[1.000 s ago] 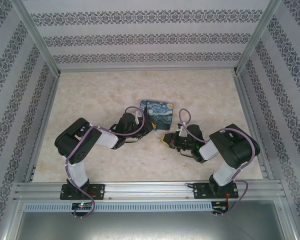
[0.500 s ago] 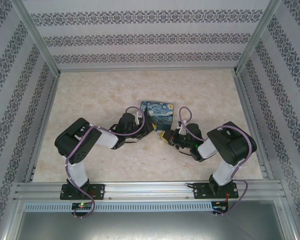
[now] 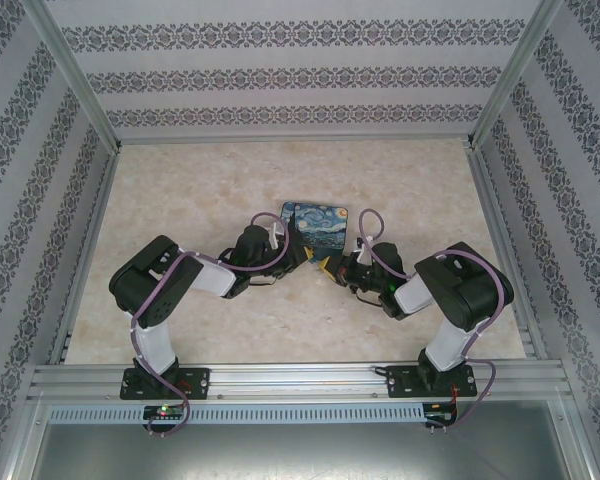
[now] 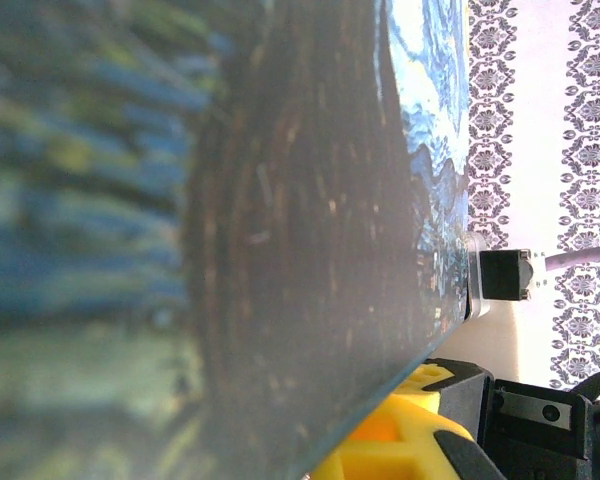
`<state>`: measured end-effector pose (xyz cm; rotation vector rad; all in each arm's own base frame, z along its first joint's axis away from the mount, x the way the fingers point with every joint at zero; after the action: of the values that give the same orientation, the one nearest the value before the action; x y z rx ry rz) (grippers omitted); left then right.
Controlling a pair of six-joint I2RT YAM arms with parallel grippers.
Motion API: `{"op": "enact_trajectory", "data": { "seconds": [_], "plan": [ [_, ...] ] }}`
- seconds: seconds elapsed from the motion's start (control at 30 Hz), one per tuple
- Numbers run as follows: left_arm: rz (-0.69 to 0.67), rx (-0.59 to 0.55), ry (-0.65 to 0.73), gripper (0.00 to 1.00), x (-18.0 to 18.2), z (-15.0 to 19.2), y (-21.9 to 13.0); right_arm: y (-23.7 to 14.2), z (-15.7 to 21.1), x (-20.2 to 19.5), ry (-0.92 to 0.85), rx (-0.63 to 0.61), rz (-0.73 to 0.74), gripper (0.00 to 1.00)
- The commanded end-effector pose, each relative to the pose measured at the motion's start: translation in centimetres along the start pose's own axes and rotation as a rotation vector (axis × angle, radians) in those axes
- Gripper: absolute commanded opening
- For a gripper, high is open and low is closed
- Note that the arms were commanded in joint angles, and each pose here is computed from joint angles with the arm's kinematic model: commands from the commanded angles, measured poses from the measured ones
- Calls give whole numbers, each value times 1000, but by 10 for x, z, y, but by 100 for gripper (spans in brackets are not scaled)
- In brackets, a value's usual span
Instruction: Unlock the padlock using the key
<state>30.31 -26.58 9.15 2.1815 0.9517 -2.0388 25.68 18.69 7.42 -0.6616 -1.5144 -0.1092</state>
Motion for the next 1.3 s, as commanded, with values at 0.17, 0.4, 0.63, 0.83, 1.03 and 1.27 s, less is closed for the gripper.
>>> {"op": "enact_trajectory", "data": {
  "seconds": [0.17, 0.4, 0.63, 0.83, 1.03, 1.27],
  "plan": [
    [62, 3, 19, 0, -7, -1, -2, 2, -12, 8, -14, -40, -23, 0],
    [55, 5, 15, 0, -4, -1, -1, 0, -13, 11, -16, -46, -24, 0],
    [56, 6, 13, 0, -6, -3, 1, 0, -13, 13, -15, -43, -30, 0],
    [53, 5, 11, 0, -6, -3, 2, 4, -17, 25, -31, -44, -63, 0],
    [59, 5, 7, 0, -8, -4, 2, 8, -15, 29, -38, -34, -70, 0],
    [92, 2, -69, 0, -10, -6, 5, 9, -12, 29, -39, -32, -69, 0]
  ]
}}
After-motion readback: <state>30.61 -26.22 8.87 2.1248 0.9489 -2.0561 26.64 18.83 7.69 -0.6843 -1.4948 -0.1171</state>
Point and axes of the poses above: each hand's point on the last joint's axis, 136 mm out from that joint toward the fingers, its own y axis out along the fingers, its own x axis along the line the jaws close on, z = x × y, the point moved 6 cm from there along -y, back along the fingers, and after that the axes turned 2 degrees about -y, right-handed, at the moved point
